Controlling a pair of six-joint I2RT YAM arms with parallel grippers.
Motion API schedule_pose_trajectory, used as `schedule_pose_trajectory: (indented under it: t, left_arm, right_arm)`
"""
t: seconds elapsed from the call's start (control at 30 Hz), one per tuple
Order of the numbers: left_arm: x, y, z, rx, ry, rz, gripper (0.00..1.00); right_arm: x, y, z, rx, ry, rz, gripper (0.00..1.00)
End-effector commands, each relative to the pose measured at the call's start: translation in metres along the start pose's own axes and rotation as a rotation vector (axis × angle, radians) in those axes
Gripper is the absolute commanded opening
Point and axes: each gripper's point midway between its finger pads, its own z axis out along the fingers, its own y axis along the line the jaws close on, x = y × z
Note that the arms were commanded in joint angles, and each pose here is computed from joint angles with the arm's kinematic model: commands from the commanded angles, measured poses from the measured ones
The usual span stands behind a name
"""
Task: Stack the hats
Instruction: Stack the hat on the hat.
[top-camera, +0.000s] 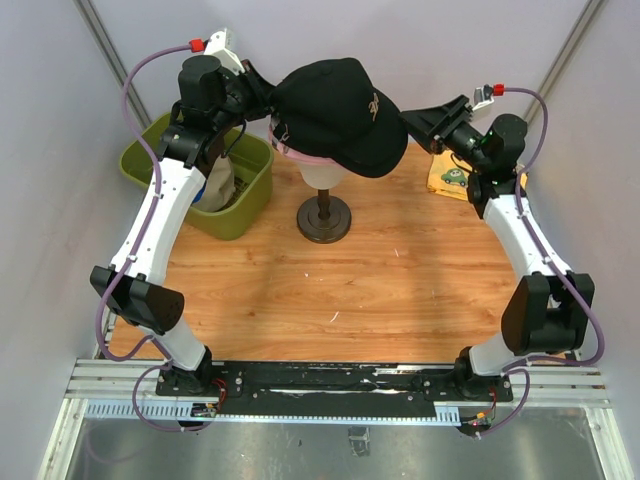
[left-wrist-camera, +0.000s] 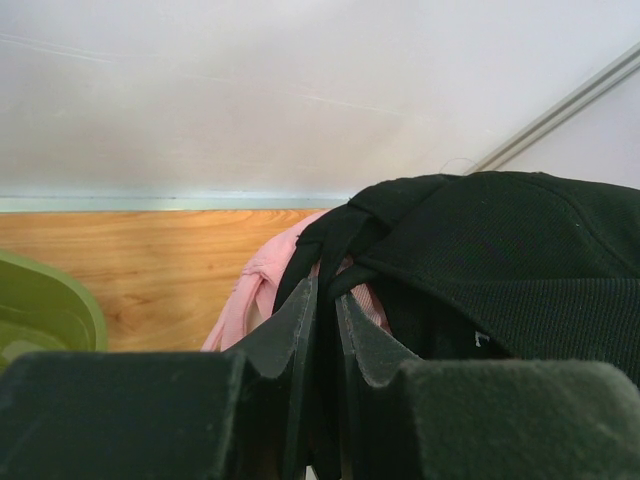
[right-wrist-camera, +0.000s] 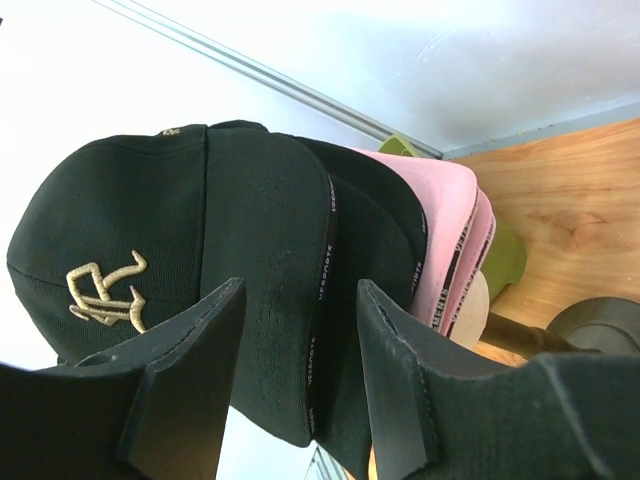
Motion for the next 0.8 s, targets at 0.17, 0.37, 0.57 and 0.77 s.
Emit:
schedule_pose_trajectory:
  t: [0.17,0.37,0.57,0.77]
  left_arm:
    - [0.049,0.038,0.011,-0.121,0.159,0.002,0.16]
    - [0.051,0.039,0.015,-0.119,0.163,0.004,0.16]
    - [0.055,0.042,0.018,-0.123,0.173,0.009,0.16]
    - [0.060,0.048,0.018,-0.144,0.183,0.024,0.16]
  right_arm:
    - [0.009,0.020,0.012,-0.108,0.050,0.034,0.49]
    - [0.008,0.021,0.015,-0.120,0.054,0.054,0.46]
    - [0.012,0.021,0.021,-0.139,0.066,0.079,0.39]
    - [0.009,0.024,0.024,-0.160,0.063,0.114,0.16]
